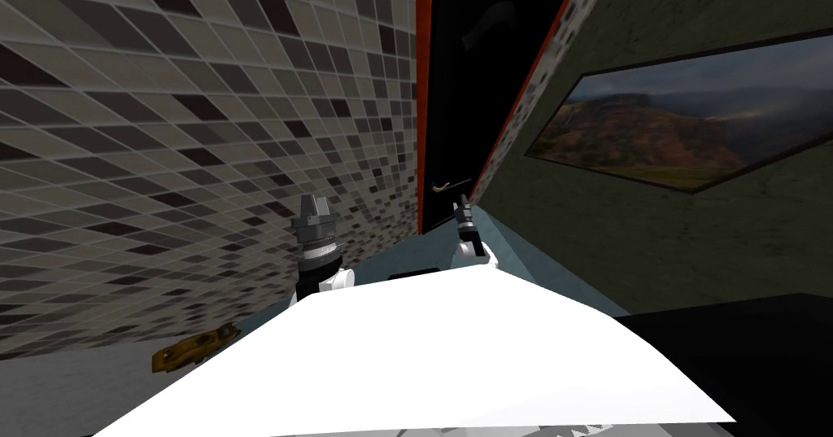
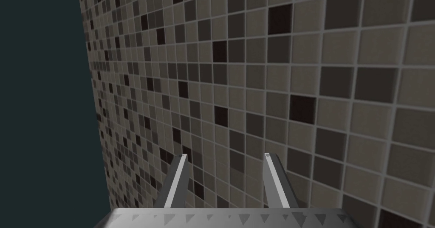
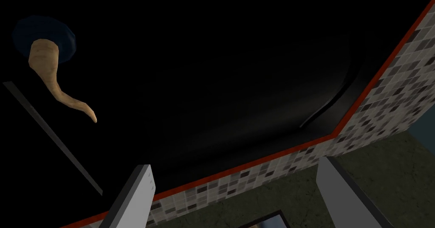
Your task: Pull the door open
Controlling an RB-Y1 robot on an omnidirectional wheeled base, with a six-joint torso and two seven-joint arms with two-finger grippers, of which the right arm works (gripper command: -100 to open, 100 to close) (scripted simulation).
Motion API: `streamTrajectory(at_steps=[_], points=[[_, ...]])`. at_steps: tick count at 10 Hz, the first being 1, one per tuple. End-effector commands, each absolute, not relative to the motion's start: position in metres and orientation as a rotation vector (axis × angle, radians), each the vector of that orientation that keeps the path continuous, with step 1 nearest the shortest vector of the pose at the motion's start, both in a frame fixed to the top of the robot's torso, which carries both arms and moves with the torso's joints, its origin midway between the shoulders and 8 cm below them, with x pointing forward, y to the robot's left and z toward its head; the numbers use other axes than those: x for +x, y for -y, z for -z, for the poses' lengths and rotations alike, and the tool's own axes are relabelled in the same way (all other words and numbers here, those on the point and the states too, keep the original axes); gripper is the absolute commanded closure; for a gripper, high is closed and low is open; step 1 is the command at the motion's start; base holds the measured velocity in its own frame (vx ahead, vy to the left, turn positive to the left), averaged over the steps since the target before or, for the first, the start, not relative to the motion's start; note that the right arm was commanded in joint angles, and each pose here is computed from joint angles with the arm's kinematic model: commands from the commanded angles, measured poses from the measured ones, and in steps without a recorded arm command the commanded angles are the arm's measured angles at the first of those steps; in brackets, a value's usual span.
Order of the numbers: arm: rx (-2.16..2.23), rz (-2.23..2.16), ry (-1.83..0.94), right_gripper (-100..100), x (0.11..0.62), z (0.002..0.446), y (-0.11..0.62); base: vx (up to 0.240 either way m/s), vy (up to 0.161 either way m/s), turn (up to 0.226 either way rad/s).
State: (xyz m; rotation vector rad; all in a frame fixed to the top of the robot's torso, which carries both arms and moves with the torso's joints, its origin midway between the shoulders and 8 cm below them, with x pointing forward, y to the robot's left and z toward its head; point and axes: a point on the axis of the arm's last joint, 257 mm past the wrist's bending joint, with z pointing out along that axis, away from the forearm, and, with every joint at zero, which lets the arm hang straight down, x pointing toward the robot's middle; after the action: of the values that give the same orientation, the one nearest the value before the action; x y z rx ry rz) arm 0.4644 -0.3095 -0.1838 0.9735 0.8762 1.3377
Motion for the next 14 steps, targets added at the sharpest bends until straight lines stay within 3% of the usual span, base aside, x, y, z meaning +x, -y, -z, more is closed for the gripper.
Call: streamTrajectory(at_steps=[1, 14], points=[[0.98, -1.331, -0.895, -100, 0.471, 0.194, 0.309, 0.024, -0.069, 0.139], [1.061, -1.246, -1.038, -100, 0.503, 0.271, 0.323, 0.022, -0.069, 0.108]])
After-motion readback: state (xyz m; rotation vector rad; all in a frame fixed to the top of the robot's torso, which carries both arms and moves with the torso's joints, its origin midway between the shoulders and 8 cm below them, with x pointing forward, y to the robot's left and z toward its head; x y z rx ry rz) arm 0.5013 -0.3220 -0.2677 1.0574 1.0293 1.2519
